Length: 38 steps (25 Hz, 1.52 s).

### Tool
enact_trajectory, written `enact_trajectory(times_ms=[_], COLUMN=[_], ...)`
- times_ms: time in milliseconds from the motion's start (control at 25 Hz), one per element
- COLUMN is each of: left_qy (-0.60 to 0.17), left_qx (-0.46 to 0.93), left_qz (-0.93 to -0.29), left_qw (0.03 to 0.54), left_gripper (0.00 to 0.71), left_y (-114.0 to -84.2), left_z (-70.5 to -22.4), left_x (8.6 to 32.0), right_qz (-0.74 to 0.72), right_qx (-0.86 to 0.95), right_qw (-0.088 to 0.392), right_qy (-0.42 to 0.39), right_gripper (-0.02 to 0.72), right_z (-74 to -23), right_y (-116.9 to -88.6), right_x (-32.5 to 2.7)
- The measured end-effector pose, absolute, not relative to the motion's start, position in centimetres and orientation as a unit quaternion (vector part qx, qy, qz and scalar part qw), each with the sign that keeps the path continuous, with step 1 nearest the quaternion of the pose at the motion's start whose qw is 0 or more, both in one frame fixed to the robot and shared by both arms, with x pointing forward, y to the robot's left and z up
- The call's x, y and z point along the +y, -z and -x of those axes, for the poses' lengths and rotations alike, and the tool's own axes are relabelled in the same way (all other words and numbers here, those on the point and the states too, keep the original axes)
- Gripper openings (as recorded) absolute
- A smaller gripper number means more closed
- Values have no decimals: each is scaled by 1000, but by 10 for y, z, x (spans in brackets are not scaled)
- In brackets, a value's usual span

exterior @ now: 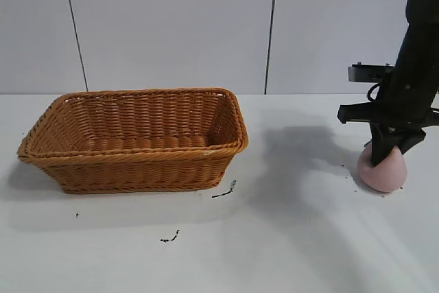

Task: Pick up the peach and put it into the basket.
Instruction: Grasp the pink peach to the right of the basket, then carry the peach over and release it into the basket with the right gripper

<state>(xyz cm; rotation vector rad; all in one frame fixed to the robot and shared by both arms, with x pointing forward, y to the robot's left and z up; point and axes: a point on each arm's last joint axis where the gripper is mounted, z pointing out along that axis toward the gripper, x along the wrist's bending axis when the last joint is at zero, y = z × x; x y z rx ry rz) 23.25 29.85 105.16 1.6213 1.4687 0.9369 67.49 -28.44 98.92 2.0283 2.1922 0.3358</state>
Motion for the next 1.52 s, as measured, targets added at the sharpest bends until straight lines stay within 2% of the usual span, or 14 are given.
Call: enact_trajectory(times_ms=[160,360,480,720,880,1000,1240,1280,1360,1400,1480,1520], left_qy=[-365,-365,-365,-365,-365,-365,-365,-365,-365,-365,-365,-365], left_qx=[573,573,573,573,573,573,573,573,573,573,573,573], left_qz=[-632,-632,-632,-632,-632,-632,-632,-632,-632,-632,-632,-632], left_qw=[372,372,372,372,372,372,372,372,372,372,372,372], left_gripper=[692,692,692,692,692,692,692,692,692,692,692,692], left_y=[-1052,-1052,-1052,-1052,-1052,-1052,-1052,-1052,-1052,-1052,-1052,-1052], left_z=[-232,-232,-232,-232,-232,-232,-232,-232,-232,-232,-232,-232], left_x=[298,298,298,298,298,298,298,298,298,298,298,298], right_qz=[-666,-641,-608,-519,-459,-428,-410,-411,-412,-413,-412,-410], right_qx=[721,740,762,813,847,866,885,886,889,889,889,889], right_qw=[111,121,128,131,115,103,84,81,76,75,76,79], right_qy=[-155,-161,-181,-229,-241,-238,-203,-197,-186,-185,-186,-189], right_gripper=[22,22,22,22,22,22,31,54,148,235,479,556], right_z=[-679,-678,-676,-664,-655,-650,-660,-661,-661,-661,-661,-662], right_y=[-1048,-1070,-1081,-1095,-1073,-1036,-949,-938,-926,-924,-925,-928], right_x=[-284,-259,-222,-123,-51,-9,20,21,21,21,21,22])
